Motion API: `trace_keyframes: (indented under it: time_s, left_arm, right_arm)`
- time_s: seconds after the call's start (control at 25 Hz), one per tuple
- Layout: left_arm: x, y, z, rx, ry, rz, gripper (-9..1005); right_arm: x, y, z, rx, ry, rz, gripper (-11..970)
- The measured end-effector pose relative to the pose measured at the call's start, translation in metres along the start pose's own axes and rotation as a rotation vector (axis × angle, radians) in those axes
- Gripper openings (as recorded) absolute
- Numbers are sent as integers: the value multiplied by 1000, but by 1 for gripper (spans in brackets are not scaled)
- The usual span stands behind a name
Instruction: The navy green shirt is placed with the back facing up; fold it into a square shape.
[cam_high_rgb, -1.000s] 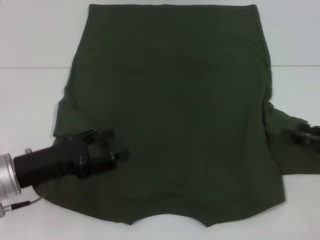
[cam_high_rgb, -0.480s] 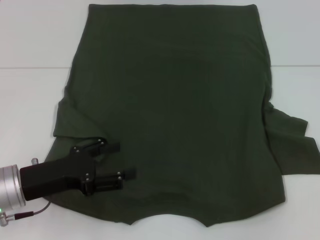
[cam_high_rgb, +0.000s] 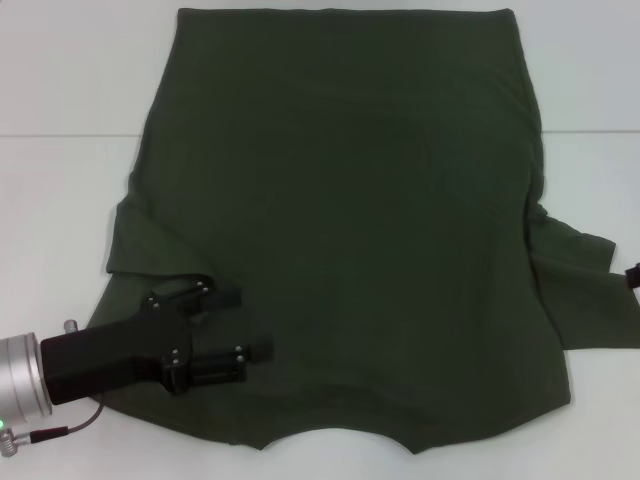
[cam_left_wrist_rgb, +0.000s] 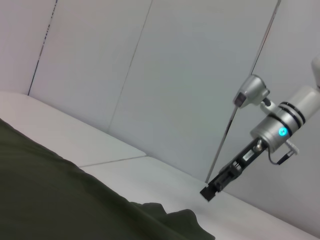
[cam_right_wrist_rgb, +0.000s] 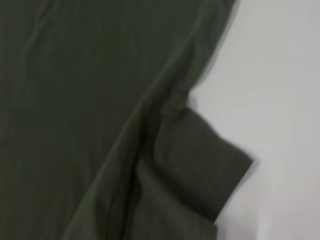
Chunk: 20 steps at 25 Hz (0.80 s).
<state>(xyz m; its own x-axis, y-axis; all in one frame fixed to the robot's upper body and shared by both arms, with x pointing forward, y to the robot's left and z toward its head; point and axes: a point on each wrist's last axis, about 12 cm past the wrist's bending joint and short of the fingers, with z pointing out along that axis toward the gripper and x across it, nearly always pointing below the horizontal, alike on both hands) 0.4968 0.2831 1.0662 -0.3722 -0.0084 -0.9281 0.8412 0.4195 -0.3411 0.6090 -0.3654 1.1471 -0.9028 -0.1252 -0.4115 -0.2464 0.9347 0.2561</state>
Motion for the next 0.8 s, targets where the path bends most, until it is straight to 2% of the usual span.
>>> trace_keyframes:
  time_s: [0.32,0.8]
  left_arm:
    - [1,0,-1,-3,-3,-3,939]
    - [0,0,-1,-6,-6,-3,939]
  right_arm:
    - [-1,16,26,-2,17,-63,919]
    - [-3,25,38,14,25,-105,916]
